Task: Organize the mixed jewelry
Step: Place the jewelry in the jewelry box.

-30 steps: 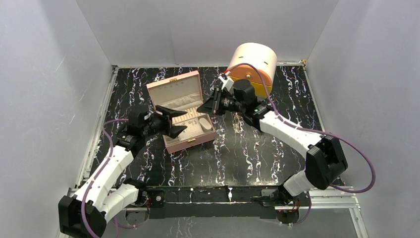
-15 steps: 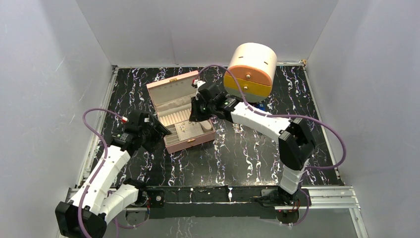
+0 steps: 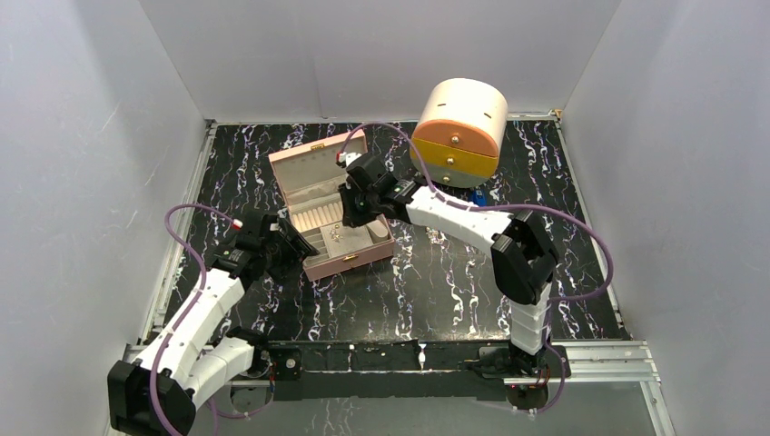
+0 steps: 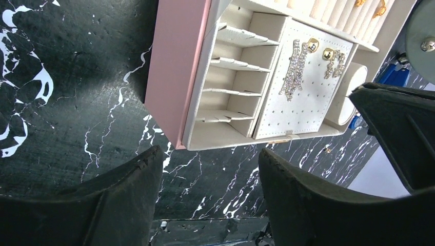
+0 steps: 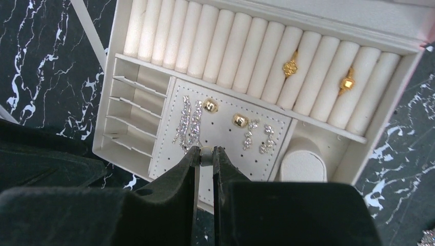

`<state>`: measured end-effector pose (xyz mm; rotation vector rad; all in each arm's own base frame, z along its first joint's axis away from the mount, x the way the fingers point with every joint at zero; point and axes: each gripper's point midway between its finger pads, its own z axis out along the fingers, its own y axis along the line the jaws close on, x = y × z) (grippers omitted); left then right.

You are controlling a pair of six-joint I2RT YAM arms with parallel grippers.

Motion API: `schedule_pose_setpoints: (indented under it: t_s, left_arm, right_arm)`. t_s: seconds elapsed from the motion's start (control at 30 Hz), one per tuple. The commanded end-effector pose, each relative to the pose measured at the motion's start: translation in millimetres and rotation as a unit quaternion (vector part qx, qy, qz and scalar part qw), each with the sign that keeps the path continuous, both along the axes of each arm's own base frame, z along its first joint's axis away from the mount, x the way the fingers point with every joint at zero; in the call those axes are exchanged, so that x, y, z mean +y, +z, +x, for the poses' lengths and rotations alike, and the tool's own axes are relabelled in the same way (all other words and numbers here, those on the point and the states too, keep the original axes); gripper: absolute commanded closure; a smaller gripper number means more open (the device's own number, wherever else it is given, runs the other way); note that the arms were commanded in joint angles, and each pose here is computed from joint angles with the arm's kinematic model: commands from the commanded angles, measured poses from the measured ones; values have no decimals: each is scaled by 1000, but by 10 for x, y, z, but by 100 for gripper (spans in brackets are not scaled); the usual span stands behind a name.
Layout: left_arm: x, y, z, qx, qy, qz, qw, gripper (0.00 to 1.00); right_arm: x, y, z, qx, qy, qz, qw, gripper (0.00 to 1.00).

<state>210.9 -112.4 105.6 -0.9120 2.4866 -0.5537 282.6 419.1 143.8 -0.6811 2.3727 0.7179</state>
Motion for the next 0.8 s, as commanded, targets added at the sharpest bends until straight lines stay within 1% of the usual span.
schedule_pose_setpoints:
  t_s: [0.0, 0.13, 0.3, 0.37, 0.77]
  left_arm:
    - [69, -102, -6, 6, -1, 21, 1000, 36]
    - [99, -162, -22, 19, -5, 34, 999, 38]
    - [108, -178, -33, 24, -12, 41, 999, 38]
    - [163, -193, -16, 22, -5, 56, 998, 38]
    - [191, -228, -21, 27, -7, 66, 997, 38]
  right_arm:
    - [147, 74, 74, -21, 6, 7, 1000, 89]
    - [140, 7, 113, -25, -4, -10, 1000, 90]
    - [113, -31, 138, -30, -13, -22, 999, 90]
    - [96, -41, 157, -32, -18, -27, 999, 90]
    - [93, -86, 148, -27, -13, -37, 999, 91]
